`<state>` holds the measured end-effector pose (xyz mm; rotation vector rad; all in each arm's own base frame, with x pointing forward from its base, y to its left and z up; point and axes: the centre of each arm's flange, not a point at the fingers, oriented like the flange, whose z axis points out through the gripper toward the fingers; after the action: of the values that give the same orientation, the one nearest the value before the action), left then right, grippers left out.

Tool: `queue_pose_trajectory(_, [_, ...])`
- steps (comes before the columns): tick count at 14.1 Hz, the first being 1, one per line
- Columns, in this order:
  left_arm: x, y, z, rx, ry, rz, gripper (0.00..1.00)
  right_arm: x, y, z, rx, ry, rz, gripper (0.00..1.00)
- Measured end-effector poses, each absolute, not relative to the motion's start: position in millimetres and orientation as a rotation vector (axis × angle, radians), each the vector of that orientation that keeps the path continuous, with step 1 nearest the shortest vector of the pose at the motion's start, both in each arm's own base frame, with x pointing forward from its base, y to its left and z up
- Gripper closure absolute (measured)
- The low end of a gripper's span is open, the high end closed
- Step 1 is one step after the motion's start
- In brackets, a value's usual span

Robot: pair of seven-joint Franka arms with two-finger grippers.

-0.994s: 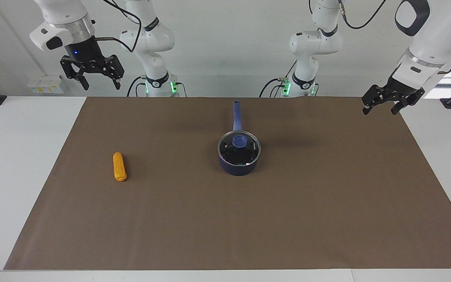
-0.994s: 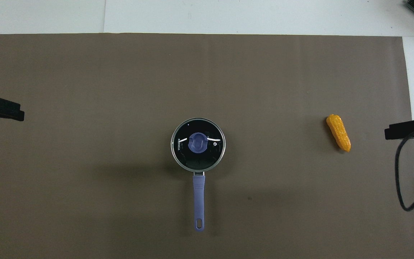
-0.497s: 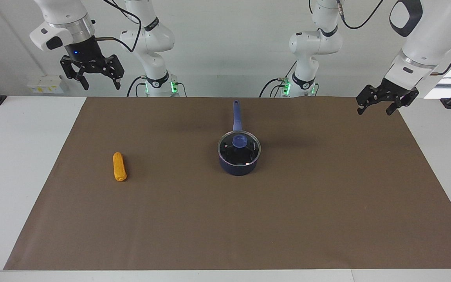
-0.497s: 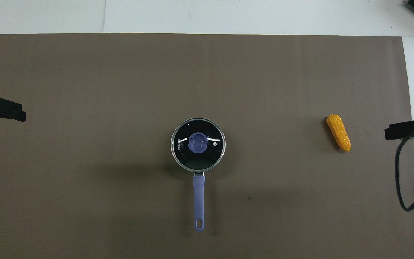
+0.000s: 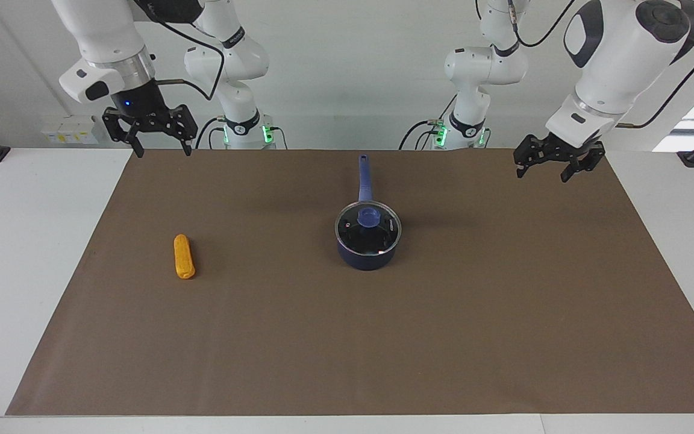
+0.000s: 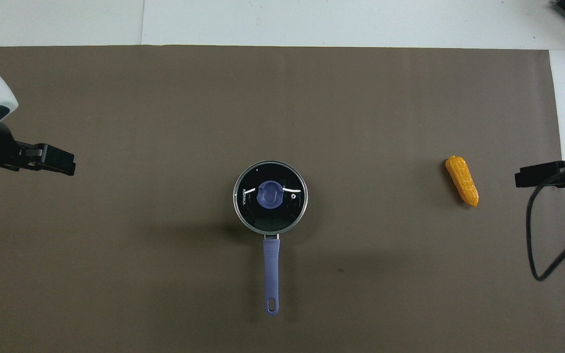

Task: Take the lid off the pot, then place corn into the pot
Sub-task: 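Reach the left gripper to the lid knob while the right gripper reaches the corn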

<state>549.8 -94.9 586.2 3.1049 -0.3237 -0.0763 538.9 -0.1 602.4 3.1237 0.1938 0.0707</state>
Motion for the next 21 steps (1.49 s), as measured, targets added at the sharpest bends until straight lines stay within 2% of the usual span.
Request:
queue_pose_trajectory(3, [544.7, -128.7, 570.1, 3.095, -0.417, -0.078, 0.0, 567.9, -13.2, 541.8, 3.099, 0.382, 0.03, 0.0])
queue_pose_trajectory(6, [537.0, -171.9, 554.7, 3.078, -0.525, -0.039, 0.0, 594.2, -18.7, 461.7, 3.061, 0.555, 0.04, 0.0])
queue_pose_trajectory(9, [528.7, -209.5, 536.0, 3.05, -0.608, -0.001, 0.0, 606.5, -27.5, 392.1, 3.021, 0.711, 0.027, 0.0])
queue_pose_trajectory(16, [507.5, -328.1, 474.5, 3.051, -0.478, 0.058, 0.0, 591.9, -62.2, 315.5, 3.009, 0.785, -0.033, 0.0])
queue_pose_trajectory(21, [489.3, -389.9, 430.7, 3.075, -0.391, 0.074, 0.0, 588.5, -61.3, 300.1, 3.008, 0.806, -0.058, 0.0])
